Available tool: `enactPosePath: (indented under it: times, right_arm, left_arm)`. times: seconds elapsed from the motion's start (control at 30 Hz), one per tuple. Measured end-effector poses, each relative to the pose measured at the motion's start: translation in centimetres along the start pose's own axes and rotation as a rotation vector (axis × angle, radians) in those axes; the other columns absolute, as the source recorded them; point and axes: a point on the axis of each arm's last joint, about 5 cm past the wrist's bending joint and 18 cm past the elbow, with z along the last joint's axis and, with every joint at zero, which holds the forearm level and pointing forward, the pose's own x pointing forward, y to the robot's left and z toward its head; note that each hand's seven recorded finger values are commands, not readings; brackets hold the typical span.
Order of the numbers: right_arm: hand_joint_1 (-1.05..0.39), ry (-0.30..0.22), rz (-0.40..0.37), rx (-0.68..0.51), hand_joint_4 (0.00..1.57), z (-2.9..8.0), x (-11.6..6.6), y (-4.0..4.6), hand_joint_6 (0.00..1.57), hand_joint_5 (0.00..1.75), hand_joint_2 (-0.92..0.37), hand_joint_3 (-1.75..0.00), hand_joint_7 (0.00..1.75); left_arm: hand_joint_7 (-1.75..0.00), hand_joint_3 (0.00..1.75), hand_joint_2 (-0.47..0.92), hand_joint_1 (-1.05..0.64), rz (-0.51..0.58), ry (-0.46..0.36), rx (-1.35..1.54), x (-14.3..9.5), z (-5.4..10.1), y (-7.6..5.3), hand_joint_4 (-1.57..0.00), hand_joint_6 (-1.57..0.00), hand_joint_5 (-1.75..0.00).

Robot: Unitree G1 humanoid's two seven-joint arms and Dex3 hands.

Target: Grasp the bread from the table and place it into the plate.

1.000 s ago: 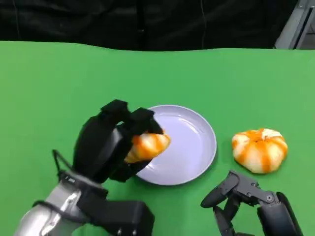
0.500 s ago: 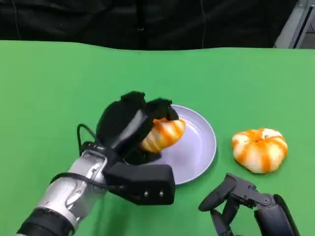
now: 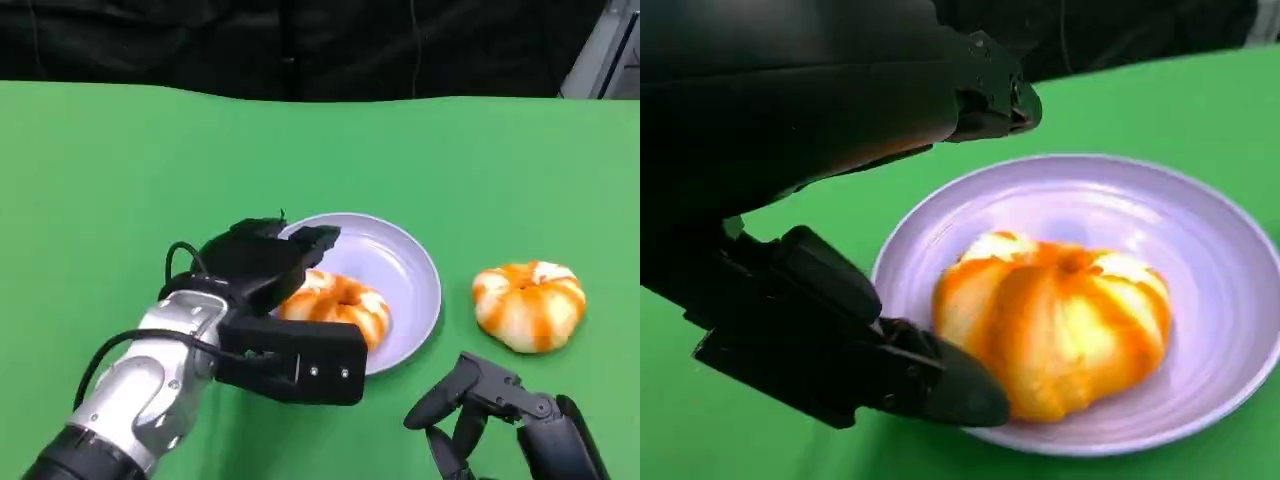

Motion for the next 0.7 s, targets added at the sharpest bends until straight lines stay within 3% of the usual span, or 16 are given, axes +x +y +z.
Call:
enactPosePath:
  times: [0.3,0.47,0.53,0.57,0.6,0.7]
  right_arm:
    - [-0.15,-0.001,-0.005,0.004,0.81,0.1,0.1,0.10,0.73,1.67,-0.45,-1.13,1.24]
    - [-0.15,-0.007,-0.013,0.004,0.81,0.1,0.2,0.17,0.72,1.66,-0.45,-1.12,1.23]
    - [-0.15,-0.007,-0.013,0.004,0.82,0.1,0.2,0.18,0.72,1.66,-0.45,-1.12,1.23]
    - [-0.15,-0.007,-0.012,0.004,0.81,0.1,0.2,0.19,0.72,1.66,-0.46,-1.12,1.23]
    - [-0.16,-0.010,-0.009,0.005,0.81,0.1,0.3,0.22,0.73,1.66,-0.46,-1.12,1.23]
    - [-0.16,-0.009,-0.011,0.003,0.82,0.1,0.2,0.14,0.73,1.65,-0.46,-1.12,1.23]
  left_arm:
    - [-0.01,0.43,0.92,-0.81,0.050,-0.014,-0.075,-2.3,-1.2,0.3,0.00,-0.02,0.00]
    - [-0.09,0.25,0.92,-0.54,0.226,-0.072,-0.201,-5.6,-3.2,-0.8,-0.22,-0.22,-0.14]
    - [-0.10,0.23,0.92,-0.51,0.292,-0.093,-0.280,-7.0,-3.8,-1.5,-0.25,-0.25,-0.16]
    - [-0.12,0.19,0.92,-0.39,0.308,-0.095,-0.304,-7.4,-4.0,-1.8,-0.37,-0.37,-0.30]
    - [-0.11,0.18,0.92,-0.34,0.326,-0.096,-0.337,-7.9,-4.3,-2.0,-0.38,-0.45,-0.46]
    - [-0.13,0.14,0.92,-0.25,0.410,-0.149,-0.460,-9.7,-4.8,-2.9,-0.48,-0.62,-0.70]
